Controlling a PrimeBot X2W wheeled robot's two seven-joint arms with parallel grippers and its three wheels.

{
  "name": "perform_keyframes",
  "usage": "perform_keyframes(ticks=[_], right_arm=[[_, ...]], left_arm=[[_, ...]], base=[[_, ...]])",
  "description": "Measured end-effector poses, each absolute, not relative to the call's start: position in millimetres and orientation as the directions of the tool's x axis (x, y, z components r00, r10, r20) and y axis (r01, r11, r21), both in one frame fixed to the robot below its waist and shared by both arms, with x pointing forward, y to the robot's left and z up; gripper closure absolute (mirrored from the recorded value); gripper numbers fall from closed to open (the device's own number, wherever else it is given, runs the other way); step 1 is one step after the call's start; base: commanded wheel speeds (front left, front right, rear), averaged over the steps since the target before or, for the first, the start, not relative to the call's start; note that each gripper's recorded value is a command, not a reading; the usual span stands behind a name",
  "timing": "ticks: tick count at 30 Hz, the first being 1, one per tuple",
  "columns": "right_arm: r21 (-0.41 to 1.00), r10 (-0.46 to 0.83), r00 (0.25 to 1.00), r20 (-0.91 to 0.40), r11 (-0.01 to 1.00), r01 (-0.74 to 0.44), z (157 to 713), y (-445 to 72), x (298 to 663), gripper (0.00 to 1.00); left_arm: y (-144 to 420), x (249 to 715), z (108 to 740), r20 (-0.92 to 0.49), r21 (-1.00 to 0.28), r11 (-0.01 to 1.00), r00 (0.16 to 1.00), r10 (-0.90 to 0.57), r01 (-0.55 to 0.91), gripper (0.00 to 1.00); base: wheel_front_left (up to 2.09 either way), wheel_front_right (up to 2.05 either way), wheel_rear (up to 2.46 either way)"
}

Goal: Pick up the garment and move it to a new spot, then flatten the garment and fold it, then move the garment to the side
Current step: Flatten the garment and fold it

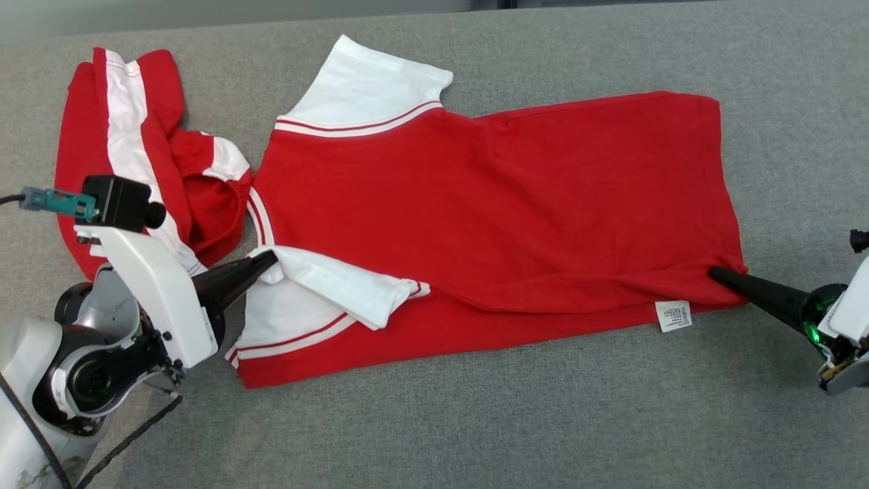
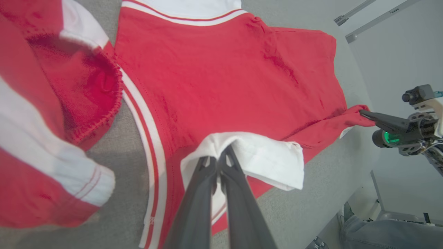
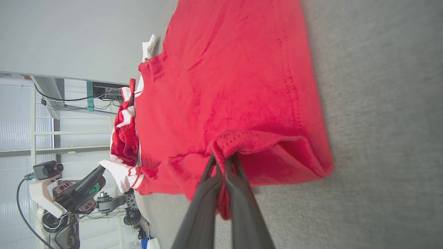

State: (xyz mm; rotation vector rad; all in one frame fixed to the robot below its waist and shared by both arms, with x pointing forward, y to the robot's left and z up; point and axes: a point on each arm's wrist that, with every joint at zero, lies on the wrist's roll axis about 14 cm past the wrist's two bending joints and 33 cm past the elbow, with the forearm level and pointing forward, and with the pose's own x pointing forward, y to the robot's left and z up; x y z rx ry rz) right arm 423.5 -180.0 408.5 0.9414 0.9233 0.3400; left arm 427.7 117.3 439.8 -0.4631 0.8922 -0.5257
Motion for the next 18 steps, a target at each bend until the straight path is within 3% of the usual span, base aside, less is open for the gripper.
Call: perform_keyframes(ticks=[11,13,14,15,16,17,18], right_arm=[[0.823,0.617,0.585,-0.527,0.543,0.168,400,-183,441,1.00],[0.824,0.617,0.586,-0.525,0.541,0.169,401,-183,441,0.89],[0.824,0.617,0.588,-0.524,0.540,0.168,401,-182,441,0.75],[0.826,0.615,0.591,-0.521,0.539,0.166,402,-182,442,0.71],[0.827,0.615,0.595,-0.517,0.537,0.164,403,-182,443,0.56],[0.829,0.615,0.599,-0.513,0.535,0.161,405,-182,443,0.50],[0.830,0.614,0.602,-0.510,0.535,0.158,406,-182,444,0.18]], left_arm=[[110,459,428,-0.596,-0.582,0.779,0.530,-0.603,0.232,1.00],[110,460,427,-0.597,-0.579,0.781,0.530,-0.602,0.235,1.00],[110,461,426,-0.596,-0.577,0.781,0.532,-0.602,0.237,1.00],[109,462,426,-0.593,-0.575,0.781,0.532,-0.604,0.245,1.00],[108,465,428,-0.584,-0.574,0.779,0.542,-0.604,0.251,0.85],[108,467,430,-0.576,-0.574,0.779,0.551,-0.604,0.253,0.54],[108,469,430,-0.575,-0.569,0.781,0.553,-0.602,0.259,0.09]], base=[[0.00,0.00,0.00],[0.00,0.00,0.00],[0.00,0.00,0.00],[0.00,0.00,0.00],[0.00,0.00,0.00],[0.00,0.00,0.00],[0.00,0.00,0.00]])
